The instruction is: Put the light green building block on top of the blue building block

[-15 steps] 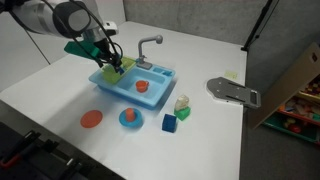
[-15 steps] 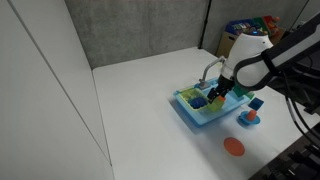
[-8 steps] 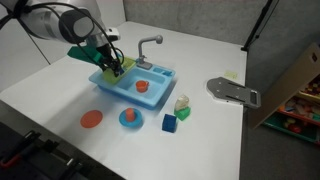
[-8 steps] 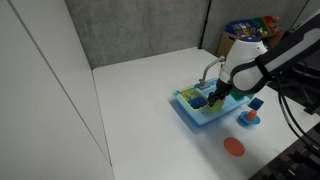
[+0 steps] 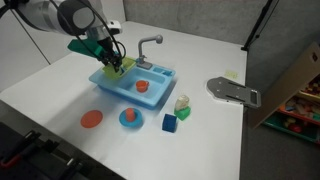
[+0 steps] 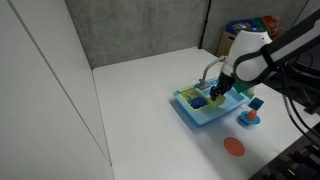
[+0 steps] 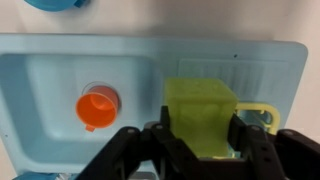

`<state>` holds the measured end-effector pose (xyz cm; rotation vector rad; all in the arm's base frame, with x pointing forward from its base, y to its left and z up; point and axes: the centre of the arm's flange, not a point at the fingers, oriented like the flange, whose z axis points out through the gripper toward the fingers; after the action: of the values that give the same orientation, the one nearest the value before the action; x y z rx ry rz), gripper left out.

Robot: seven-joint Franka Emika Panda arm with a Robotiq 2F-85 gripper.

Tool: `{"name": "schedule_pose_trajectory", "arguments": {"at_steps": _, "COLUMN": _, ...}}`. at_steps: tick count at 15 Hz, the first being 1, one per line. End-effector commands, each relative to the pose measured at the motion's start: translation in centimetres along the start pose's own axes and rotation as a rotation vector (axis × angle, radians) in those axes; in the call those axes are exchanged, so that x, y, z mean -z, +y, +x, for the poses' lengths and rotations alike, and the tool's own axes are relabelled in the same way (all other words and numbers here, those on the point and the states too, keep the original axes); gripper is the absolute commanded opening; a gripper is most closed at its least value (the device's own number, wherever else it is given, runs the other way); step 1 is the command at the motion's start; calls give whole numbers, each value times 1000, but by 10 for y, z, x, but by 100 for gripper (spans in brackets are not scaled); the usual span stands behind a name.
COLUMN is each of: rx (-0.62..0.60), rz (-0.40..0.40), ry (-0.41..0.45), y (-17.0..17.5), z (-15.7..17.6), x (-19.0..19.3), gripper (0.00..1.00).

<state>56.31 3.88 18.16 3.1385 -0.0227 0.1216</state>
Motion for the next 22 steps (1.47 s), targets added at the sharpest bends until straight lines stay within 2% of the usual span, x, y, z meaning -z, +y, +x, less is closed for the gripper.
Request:
{"name": "schedule_pose_trajectory", "arguments": {"at_steps": 1, "rx": -20, "rz": 0, "ry": -23, "y": 25, "z": 2, "x": 37, "gripper": 27}}
{"name": "schedule_pose_trajectory", "arguments": {"at_steps": 4, "rx": -69, "rz": -33, "ry": -47, "y": 56, "z": 1, "x": 50, "gripper": 27}}
{"name": "schedule_pose_trajectory", "arguments": {"at_steps": 7, "rx": -158, "rz": -56, "ry": -74, "y": 103, "z": -1, "x": 55, "gripper": 27}}
{"name": "schedule_pose_trajectory", "arguments": {"at_steps": 12, "rx": -348, "rz": -94, "ry": -116, "y": 191, "z": -14, "x": 49, "gripper": 27}}
{"name": "schedule_pose_trajectory", "arguments": {"at_steps": 16, "rx": -523, "rz": -115, "ry": -141, "y": 249, "z": -32, "x": 45, "gripper": 27}}
{"name": "schedule_pose_trajectory", "arguments": {"at_steps": 19, "rx": -618, "rz": -102, "ry": -163, "y": 277, "z": -45, "x": 43, "gripper": 27}}
{"name": "schedule_pose_trajectory", "arguments": {"at_steps": 20, "rx": -612, "rz": -70, "ry": -155, "y": 279, "z": -48, "x": 46, "gripper": 27}}
{"name": "schedule_pose_trajectory", "arguments": {"at_steps": 21, "rx": -581, "rz": -101, "ry": -150, "y": 271, "z": -54, "x": 40, "gripper": 52}}
{"name": "schedule_pose_trajectory", "arguments": {"at_steps": 22, "rx": -597, "rz": -94, "ry": -150, "y": 275, "z": -56, "x": 40, "gripper": 52}}
